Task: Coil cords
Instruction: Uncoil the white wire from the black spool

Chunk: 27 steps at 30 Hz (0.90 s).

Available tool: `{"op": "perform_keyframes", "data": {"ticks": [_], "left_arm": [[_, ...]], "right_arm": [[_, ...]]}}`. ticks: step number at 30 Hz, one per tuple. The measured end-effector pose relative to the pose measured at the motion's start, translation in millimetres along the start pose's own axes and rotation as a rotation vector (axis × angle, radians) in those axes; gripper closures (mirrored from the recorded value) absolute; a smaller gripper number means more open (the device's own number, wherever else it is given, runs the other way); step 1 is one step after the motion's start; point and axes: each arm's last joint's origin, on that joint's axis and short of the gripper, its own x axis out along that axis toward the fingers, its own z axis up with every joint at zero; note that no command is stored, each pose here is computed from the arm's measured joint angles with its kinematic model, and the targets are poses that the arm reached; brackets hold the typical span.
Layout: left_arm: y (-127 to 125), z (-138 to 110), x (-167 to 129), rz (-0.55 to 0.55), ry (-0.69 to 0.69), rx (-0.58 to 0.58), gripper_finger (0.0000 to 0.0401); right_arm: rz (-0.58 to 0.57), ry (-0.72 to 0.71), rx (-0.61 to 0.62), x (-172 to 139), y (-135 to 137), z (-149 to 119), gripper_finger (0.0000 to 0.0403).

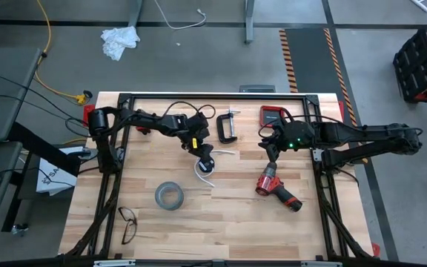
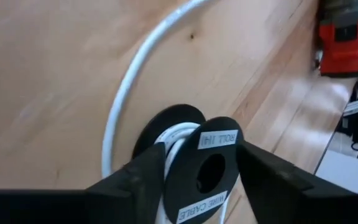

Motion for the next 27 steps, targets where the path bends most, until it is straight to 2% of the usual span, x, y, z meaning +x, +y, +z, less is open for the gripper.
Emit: {"op": "perform_keyframes", "data": {"ticks": [4, 7, 8, 13, 16, 22, 27], "left_arm": [[-4, -6, 4, 0.027, 0.003, 0.037, 0.0300], [-9, -7, 5, 0.011, 0.001, 0.064, 0.0372], [-11, -7, 5, 0.003, -0.001, 0.074, 0.0384], [-17, -7, -1, -0.045, -0.012, 0.098, 0.0394], [-29, -7, -19, -0.077, -0.070, 0.176, 0.0398], [-60, -22, -72, -0.150, -0.190, 0.479, 0.0400], [-87, -45, -115, -0.215, -0.314, 0.799, 0.0400]], "right_arm": [[-0.015, -0.011, -0.010, 0, -1, 0, 0.0273], [-0.016, -0.011, -0.025, 0, 0, 0, 0.0273], [-0.016, -0.011, -0.026, 0, -1, 0, 0.0273], [-0.004, -0.026, -0.023, 0, 1, 2, 0.0273], [0.065, -0.067, -0.031, 0, 6, 7, 0.0273], [0.242, -0.122, -0.103, 2, 18, 17, 0.0273], [0.296, -0.186, -0.236, 14, 27, 23, 0.0273]]}}
